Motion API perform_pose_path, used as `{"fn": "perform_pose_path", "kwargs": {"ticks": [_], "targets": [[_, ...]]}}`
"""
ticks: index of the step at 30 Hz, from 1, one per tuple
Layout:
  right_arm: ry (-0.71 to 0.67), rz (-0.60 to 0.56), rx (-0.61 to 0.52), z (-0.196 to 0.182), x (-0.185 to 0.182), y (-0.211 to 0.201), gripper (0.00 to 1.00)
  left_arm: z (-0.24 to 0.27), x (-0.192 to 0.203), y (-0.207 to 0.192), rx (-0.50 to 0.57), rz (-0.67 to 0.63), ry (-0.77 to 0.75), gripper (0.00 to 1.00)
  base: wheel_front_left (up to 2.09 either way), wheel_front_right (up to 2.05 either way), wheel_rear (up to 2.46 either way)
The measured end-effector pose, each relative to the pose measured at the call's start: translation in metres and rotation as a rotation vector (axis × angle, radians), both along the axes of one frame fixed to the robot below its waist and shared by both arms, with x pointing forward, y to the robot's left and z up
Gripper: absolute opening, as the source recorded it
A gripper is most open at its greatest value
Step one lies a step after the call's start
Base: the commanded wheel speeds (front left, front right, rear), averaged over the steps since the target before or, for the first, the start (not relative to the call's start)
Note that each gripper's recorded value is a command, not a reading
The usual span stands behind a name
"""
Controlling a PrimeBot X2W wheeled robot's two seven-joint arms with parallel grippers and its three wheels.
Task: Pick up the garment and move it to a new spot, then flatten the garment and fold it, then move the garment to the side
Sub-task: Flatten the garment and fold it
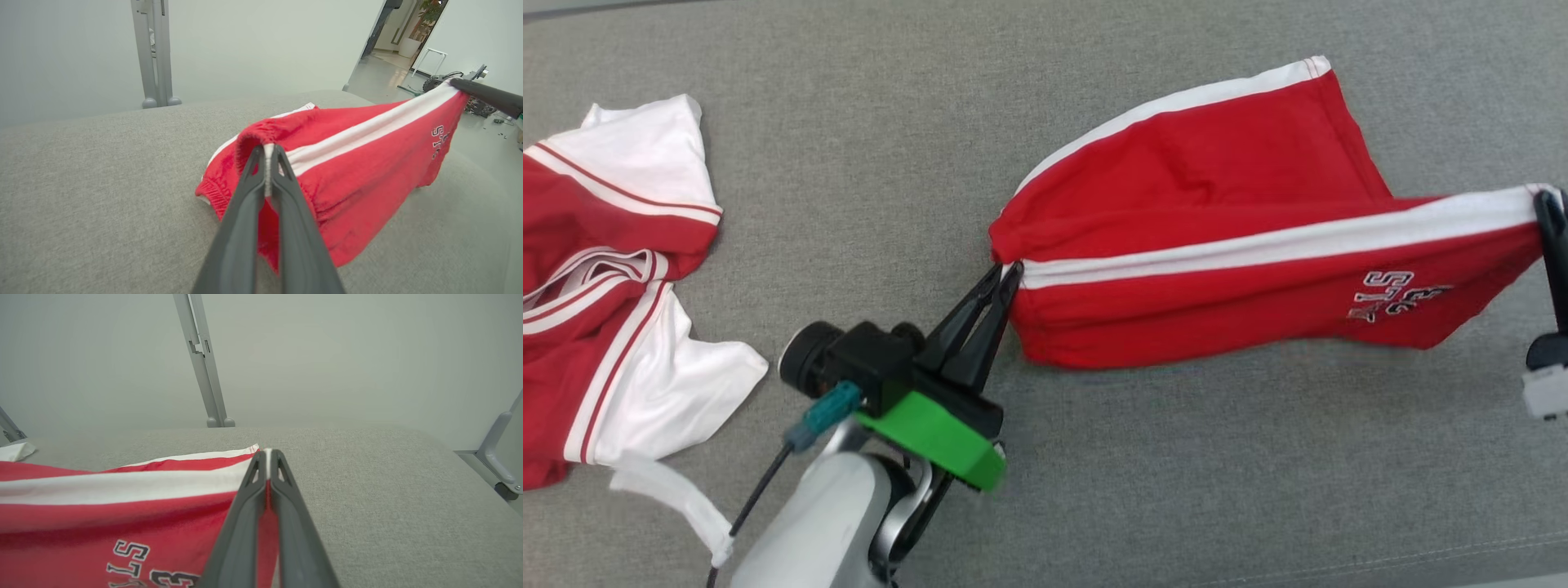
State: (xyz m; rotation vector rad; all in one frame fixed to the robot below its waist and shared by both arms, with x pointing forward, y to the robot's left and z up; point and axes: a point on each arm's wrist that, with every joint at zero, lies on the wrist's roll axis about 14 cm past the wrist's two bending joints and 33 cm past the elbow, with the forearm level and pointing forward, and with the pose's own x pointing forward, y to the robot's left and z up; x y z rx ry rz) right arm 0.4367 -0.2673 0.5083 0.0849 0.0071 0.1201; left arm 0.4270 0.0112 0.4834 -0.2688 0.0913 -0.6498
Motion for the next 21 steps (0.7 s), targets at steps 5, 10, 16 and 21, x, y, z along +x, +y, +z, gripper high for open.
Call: {"fn": "perform_pose_path", "kwargs": {"ticks": [5, 10, 16, 21], "targets": [[0.027, 0.042, -0.063, -0.003, 0.048, 0.002, 0.00, -0.009, 0.032, -0.007, 0.007, 0.001, 0.063, 0.00, 0.00, 0.00, 0.00], [0.079, 0.110, -0.117, -0.011, 0.088, 0.014, 0.00, -0.018, 0.058, -0.004, 0.033, 0.031, 0.090, 0.00, 0.00, 0.00, 0.00], [0.170, 0.152, -0.184, -0.039, 0.126, 0.022, 0.00, -0.038, 0.084, 0.009, 0.077, 0.091, 0.127, 0.00, 0.00, 0.00, 0.00], [0.227, 0.174, -0.191, -0.064, 0.146, 0.033, 0.00, -0.050, 0.094, 0.013, 0.109, 0.104, 0.144, 0.00, 0.00, 0.00, 0.00]]}}
